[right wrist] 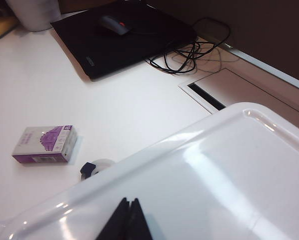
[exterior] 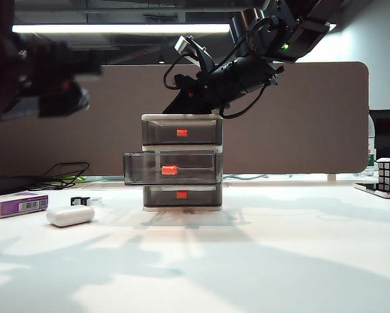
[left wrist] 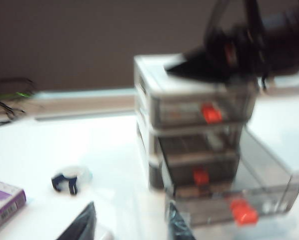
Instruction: Open the second layer of the drawer on the table, pick up the earphone case on the table and put it in, and finally close the drawer.
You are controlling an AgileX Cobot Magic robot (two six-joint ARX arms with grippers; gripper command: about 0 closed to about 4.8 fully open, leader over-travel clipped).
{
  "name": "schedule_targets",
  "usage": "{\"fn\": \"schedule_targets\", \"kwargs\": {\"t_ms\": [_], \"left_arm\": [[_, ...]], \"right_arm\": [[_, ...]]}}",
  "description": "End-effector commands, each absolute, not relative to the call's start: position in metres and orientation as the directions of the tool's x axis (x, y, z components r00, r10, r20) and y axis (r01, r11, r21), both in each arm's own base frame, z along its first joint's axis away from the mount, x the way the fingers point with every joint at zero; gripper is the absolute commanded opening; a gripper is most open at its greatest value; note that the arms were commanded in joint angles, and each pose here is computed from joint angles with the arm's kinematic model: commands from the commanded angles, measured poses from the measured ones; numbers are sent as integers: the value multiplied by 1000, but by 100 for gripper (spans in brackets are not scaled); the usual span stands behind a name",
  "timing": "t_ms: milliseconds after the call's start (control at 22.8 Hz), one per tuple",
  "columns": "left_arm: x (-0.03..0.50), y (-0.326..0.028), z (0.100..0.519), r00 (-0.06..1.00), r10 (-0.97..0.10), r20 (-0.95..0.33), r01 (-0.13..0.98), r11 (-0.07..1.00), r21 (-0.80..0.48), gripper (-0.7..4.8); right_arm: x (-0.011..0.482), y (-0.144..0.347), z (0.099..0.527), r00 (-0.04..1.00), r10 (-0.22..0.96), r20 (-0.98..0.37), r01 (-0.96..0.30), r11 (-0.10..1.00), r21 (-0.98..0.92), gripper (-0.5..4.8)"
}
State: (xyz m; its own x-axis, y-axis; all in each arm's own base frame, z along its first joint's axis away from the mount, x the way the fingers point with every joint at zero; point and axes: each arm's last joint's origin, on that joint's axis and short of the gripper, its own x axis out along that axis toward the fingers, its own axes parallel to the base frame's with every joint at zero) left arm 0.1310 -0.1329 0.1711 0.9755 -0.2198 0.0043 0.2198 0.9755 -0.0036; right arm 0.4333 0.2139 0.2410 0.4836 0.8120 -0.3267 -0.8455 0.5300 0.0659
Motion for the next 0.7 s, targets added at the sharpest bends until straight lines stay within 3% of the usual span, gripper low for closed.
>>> {"fn": "schedule_targets", "kwargs": {"t_ms": [44,350,482,701], "left_arm": [[157,-103,172,941,-295,-166,291,956,-50,174],[206,-32,184,862,-426,-276,362,897,-253,184],[217,-27,176,823,-470,-320,388,875,-288,184],[236,-30,151,774,-467,-428,404,884,-234,183]], "right_arm": [[431,213,219,432,798,-421,-828,536,164,-5],[430,214,219,410,814,-410,-830,520,201,-5],[430,214,219,409,815,-411,-831,519,202,-5],[430,214,219,408,816,-410,-825,522,216,-5]]}}
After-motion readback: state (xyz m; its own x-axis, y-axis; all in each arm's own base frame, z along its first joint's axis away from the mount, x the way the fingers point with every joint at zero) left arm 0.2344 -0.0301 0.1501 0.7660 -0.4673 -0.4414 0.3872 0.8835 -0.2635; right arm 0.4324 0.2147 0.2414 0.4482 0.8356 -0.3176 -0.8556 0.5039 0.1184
